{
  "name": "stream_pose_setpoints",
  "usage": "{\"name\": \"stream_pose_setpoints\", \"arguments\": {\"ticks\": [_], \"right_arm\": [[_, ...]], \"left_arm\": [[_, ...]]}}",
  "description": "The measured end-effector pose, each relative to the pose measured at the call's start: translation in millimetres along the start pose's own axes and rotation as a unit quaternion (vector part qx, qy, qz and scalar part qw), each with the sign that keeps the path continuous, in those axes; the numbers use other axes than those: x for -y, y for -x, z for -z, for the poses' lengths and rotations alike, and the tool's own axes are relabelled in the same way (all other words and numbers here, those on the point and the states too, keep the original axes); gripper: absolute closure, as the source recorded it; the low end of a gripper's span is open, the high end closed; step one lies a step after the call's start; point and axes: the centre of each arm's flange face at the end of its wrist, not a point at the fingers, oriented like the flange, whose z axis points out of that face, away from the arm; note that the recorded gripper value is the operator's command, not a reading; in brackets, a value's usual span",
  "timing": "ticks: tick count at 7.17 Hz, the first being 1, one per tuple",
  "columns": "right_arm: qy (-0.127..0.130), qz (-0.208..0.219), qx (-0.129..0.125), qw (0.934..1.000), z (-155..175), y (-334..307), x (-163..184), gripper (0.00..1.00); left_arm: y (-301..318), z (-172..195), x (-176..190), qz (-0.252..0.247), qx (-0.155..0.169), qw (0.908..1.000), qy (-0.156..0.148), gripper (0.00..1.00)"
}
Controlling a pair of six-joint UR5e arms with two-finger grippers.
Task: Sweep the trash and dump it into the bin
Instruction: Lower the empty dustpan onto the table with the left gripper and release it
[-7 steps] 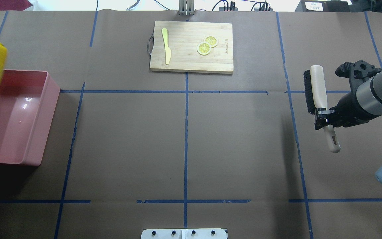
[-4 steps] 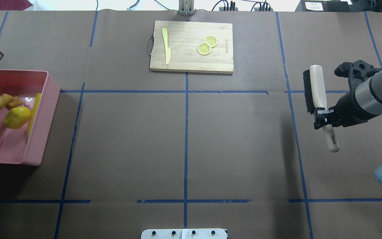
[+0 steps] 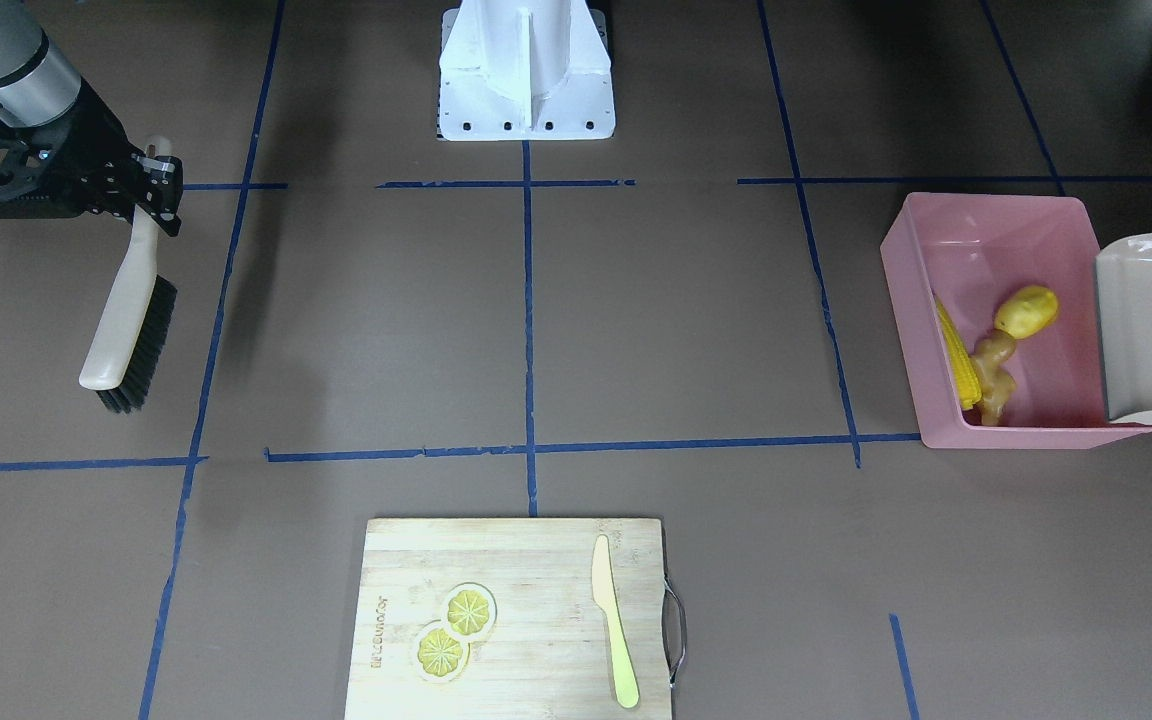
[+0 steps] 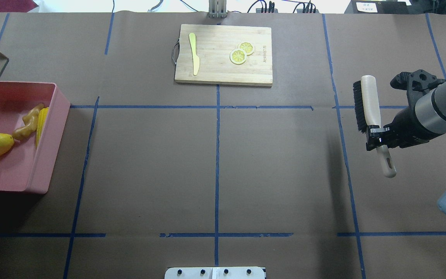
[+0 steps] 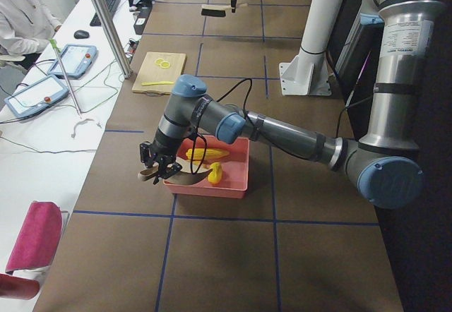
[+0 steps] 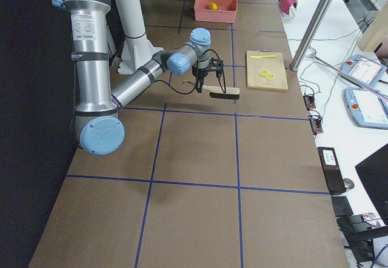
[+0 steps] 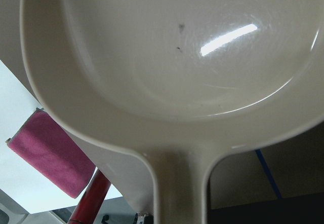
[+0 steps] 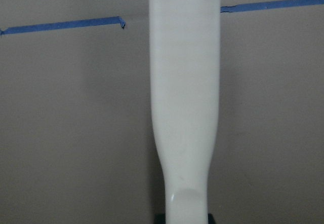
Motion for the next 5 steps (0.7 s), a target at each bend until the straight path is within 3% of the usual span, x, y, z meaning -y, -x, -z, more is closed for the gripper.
{"name": "stream_pose_setpoints", "arguments": {"ticks": [2,3,5], "right_arm": [[0.001,0.001,-0.001,1.0000,0.2,-2.2,-0.4,0.99],[0.001,0.005,-0.002,1.0000,0.0,-3.6,-0.2,0.99],[0.001,0.009,-0.003,1.0000,-0.6,-4.7,-0.1,0.99]], "left_arm": [[24.6,10.4,47.4,0.108,-0.008,0.9893,-0.098,0.80],[43.6,11.9,101.8,0.128,-0.019,0.9822,-0.136,0.80],[60.7,4.8,249.2,0.146,-0.068,0.9675,-0.195,0.79]]}}
